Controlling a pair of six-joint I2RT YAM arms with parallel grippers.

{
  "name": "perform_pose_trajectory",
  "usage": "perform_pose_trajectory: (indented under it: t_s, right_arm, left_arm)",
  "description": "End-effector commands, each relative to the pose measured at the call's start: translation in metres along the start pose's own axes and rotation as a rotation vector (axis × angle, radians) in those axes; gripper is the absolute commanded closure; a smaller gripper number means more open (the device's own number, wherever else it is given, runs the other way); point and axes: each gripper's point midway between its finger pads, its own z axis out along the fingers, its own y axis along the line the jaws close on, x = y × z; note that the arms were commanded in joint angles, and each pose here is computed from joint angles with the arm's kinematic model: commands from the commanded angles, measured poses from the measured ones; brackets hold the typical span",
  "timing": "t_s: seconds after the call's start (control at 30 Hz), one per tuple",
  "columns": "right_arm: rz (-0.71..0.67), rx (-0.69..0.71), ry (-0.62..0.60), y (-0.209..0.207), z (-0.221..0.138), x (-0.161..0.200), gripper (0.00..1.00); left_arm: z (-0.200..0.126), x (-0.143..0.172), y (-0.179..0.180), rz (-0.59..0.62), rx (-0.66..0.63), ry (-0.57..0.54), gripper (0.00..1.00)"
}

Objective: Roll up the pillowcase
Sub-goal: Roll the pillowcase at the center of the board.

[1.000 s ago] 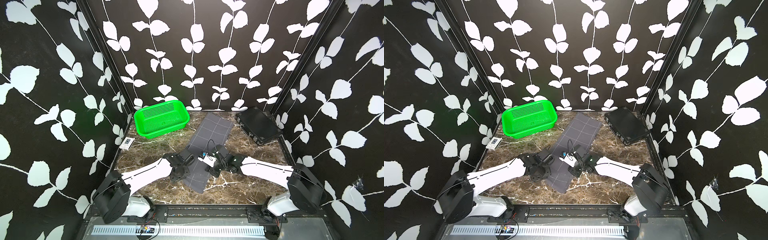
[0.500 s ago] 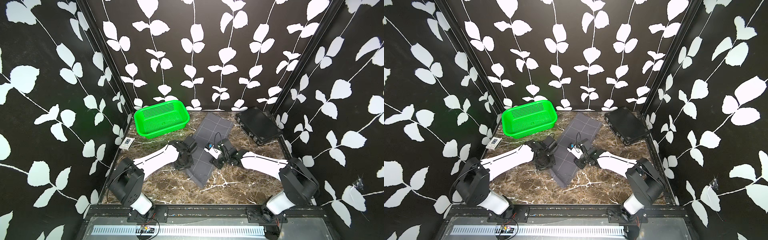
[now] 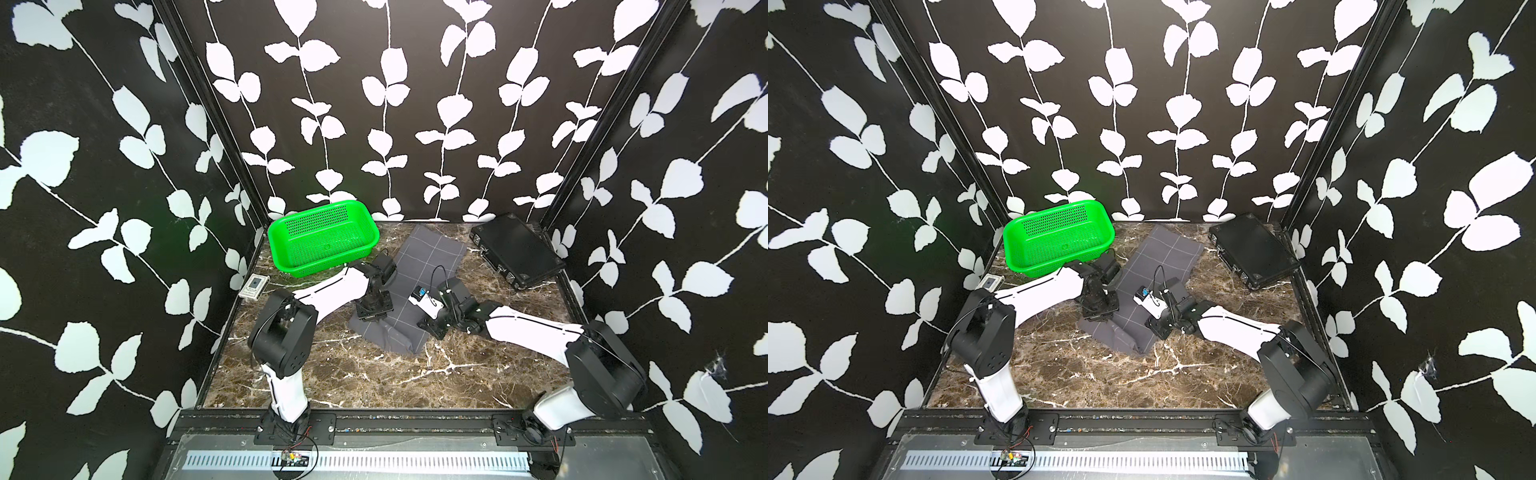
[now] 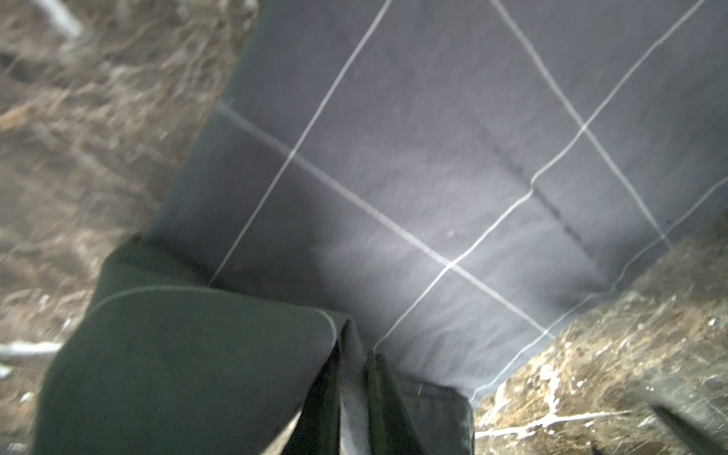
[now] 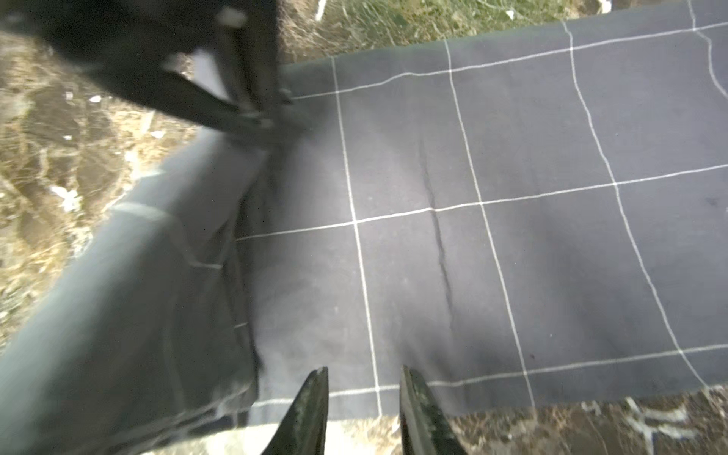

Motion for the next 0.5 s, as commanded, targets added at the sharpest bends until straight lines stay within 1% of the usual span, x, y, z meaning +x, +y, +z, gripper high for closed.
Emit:
perform_pose_trajectory:
  t_s: [0.0,0.17,0.3,0.37,0.47]
  right_arm:
    - [-0.019,-0.016,0.006,0.007,-0.012,0.008,0.67]
    - [-0.038,-0.052,-0.048,0.021,-0.029,0.001,0.67]
    - [-0.103,-0.089,-0.099,0.043,-0.039,-0.007,0.67]
    - [-0.147,-0.095,-0.104,0.052,-0.038,-0.01,0.67]
    - [-0.177,-0.097,-0.116,0.055,-0.03,-0.018,0.67]
  left_arm:
    - [-0.004,-0.013,-0.013,0.047,0.05,-0.005,0.84]
    - [0.005,-0.025,-0.02,0.067,0.065,0.016,0.83]
    - [0.011,-0.03,-0.017,0.069,0.07,0.022,0.78]
    - [0.014,-0.033,-0.018,0.075,0.077,0.031,0.77]
    - [0.015,-0.036,-0.019,0.078,0.085,0.027,0.75]
